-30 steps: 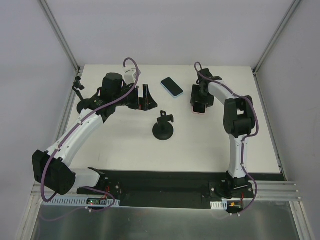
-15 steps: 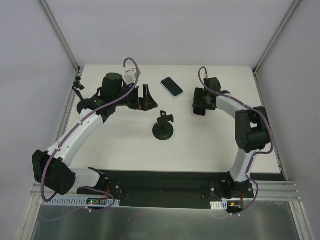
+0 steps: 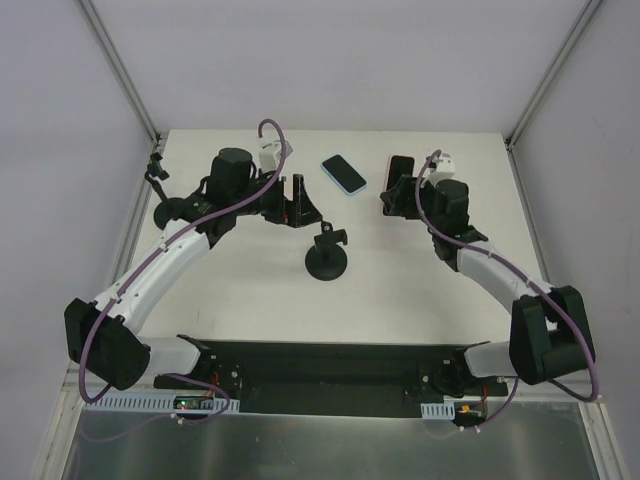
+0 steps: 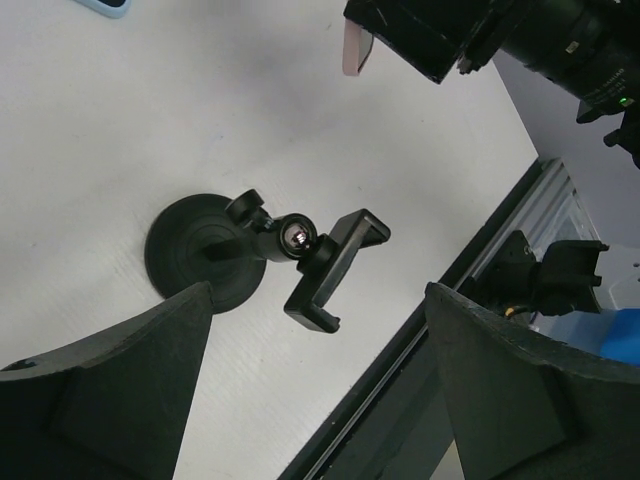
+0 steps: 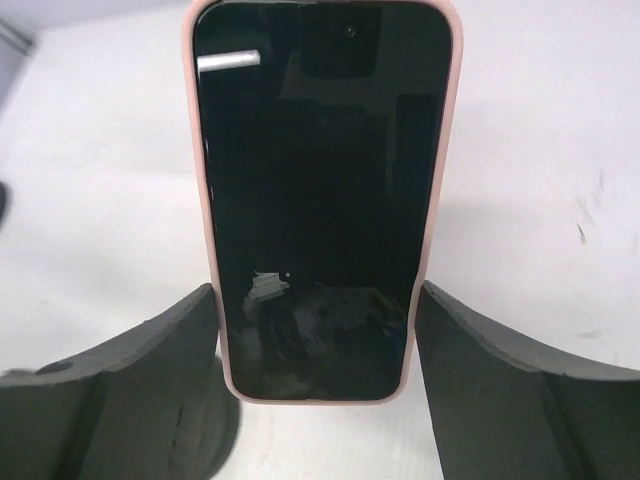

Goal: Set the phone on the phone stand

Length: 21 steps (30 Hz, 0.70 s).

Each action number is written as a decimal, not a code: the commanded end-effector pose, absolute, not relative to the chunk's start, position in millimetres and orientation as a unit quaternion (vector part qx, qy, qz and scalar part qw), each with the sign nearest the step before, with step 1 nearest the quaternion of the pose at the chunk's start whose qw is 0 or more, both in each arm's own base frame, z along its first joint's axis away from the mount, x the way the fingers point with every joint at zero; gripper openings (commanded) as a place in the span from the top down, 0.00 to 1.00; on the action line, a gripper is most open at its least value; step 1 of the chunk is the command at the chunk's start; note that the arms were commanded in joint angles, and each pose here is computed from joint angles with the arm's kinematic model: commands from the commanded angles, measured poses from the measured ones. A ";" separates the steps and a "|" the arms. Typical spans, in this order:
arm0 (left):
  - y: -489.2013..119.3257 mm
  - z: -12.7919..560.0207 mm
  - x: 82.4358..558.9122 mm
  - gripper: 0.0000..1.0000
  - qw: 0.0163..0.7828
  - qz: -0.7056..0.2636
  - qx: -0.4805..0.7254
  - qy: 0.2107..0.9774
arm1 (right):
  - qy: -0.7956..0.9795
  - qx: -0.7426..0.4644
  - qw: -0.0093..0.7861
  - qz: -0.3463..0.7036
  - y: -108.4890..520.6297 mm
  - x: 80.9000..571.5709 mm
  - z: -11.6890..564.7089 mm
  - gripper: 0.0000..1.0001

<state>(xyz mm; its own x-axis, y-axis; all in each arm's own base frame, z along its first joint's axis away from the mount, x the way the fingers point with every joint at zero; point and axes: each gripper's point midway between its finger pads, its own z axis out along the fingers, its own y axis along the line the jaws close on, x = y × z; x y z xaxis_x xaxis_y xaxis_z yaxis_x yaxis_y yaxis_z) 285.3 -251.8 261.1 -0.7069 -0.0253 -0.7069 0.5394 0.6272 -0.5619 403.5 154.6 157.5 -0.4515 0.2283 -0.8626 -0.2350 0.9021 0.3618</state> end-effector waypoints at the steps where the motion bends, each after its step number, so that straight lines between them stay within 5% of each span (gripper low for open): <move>1: -265.5 274.7 274.4 0.17 0.366 -0.423 0.195 0.806 | 0.687 -0.068 0.668 0.279 188.4 383.4 279.4 0.99; 21: -248.9 355.8 235.8 0.10 0.543 -0.447 0.233 0.672 | 0.586 -0.187 0.721 0.319 300.9 268.7 363.1 0.99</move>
